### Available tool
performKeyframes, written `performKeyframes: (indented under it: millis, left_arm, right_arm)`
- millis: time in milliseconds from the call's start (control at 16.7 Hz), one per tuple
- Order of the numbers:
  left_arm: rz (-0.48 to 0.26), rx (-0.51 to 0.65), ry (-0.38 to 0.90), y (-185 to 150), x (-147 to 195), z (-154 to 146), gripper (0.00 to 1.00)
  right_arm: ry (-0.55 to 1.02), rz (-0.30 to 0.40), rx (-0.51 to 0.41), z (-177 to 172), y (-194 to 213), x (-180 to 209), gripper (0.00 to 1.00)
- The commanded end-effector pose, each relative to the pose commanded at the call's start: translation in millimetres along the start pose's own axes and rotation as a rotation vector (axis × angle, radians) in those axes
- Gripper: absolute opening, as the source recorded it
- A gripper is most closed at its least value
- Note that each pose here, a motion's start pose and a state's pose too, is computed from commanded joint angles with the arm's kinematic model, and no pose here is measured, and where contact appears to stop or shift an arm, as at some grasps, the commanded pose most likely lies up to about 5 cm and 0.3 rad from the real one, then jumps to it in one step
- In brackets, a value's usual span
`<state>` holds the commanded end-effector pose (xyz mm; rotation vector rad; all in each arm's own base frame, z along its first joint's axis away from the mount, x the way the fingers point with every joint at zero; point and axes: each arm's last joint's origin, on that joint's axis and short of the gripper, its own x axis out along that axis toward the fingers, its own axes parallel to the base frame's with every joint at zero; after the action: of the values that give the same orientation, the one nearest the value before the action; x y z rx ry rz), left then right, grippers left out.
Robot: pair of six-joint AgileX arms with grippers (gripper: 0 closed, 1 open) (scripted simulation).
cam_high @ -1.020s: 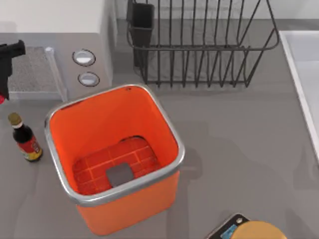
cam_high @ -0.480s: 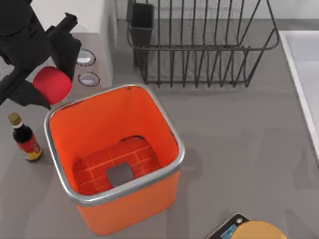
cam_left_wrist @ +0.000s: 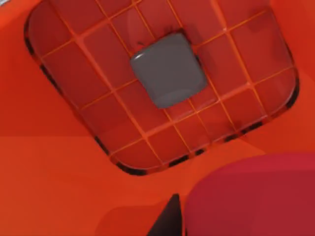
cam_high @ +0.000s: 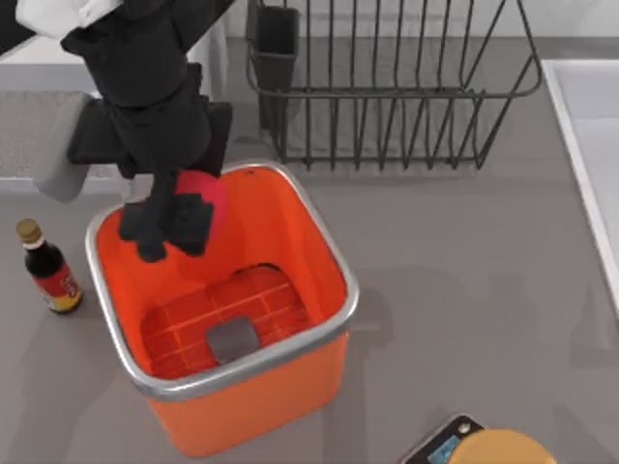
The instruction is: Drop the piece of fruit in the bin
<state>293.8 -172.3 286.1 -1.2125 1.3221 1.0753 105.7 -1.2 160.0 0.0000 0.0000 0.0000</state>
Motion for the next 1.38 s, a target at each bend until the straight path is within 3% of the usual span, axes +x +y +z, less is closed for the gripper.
performKeyframes:
  millis: [240,660,1380]
  left_arm:
    - [0.047,-0.077,-0.028,8,13,-16,0.00]
    - [0.045,-0.081,-0.026,8,15,-15,0.00]
    - [0.049,-0.081,-0.030,11,78,-13,0.00]
  right_arm:
    - [0.000,0.000,0.000,0,0,0,1.00]
    - [0.000,0.000,0.000,0,0,0,1.00]
    - [0.000,0.000,0.000,0,0,0,1.00]
